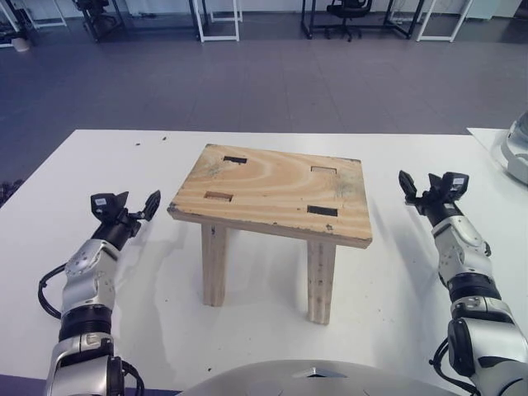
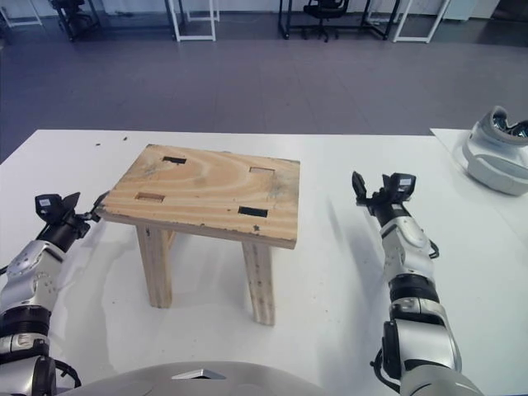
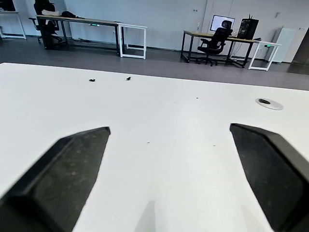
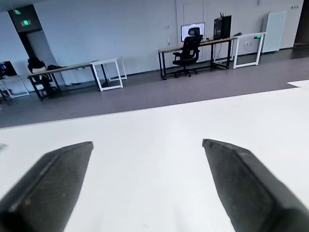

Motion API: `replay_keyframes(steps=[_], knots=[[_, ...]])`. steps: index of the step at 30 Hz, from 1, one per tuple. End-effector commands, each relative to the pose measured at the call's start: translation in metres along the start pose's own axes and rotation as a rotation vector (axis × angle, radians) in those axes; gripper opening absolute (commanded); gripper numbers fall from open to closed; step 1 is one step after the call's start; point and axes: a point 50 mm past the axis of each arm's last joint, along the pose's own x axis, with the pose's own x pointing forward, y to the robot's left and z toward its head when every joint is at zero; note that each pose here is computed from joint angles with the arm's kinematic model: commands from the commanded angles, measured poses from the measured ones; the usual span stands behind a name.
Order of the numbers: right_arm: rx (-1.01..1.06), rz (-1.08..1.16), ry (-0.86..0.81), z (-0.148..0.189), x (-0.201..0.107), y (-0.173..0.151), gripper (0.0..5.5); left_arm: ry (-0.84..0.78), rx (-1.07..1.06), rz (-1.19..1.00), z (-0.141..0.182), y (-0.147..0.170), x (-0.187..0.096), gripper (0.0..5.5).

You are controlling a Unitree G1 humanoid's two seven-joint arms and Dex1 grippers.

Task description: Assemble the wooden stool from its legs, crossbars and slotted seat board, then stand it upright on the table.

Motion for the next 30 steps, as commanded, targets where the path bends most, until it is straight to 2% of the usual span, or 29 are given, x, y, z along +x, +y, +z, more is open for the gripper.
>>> replay_keyframes(steps=[1,6,11,30], knots=[[-0.01,-0.101,0.003,-0.01,-0.014,-0.024,4.23,-0.025,0.011,0.096,0.003,0.011,0.004,4.58],[0.015,-0.116,-0.06,-0.003,-0.01,-0.027,4.23,-0.053,0.018,0.132,-0.001,0.013,0.005,4.58],[-0.008,-0.058,-0.146,0.005,-0.005,-0.014,4.23,-0.142,-0.046,0.23,0.014,0.031,0.008,4.58],[-0.01,-0.03,-0.155,0.001,-0.011,-0.018,4.23,-0.19,0.052,0.09,0.032,0.0,0.047,4.58]])
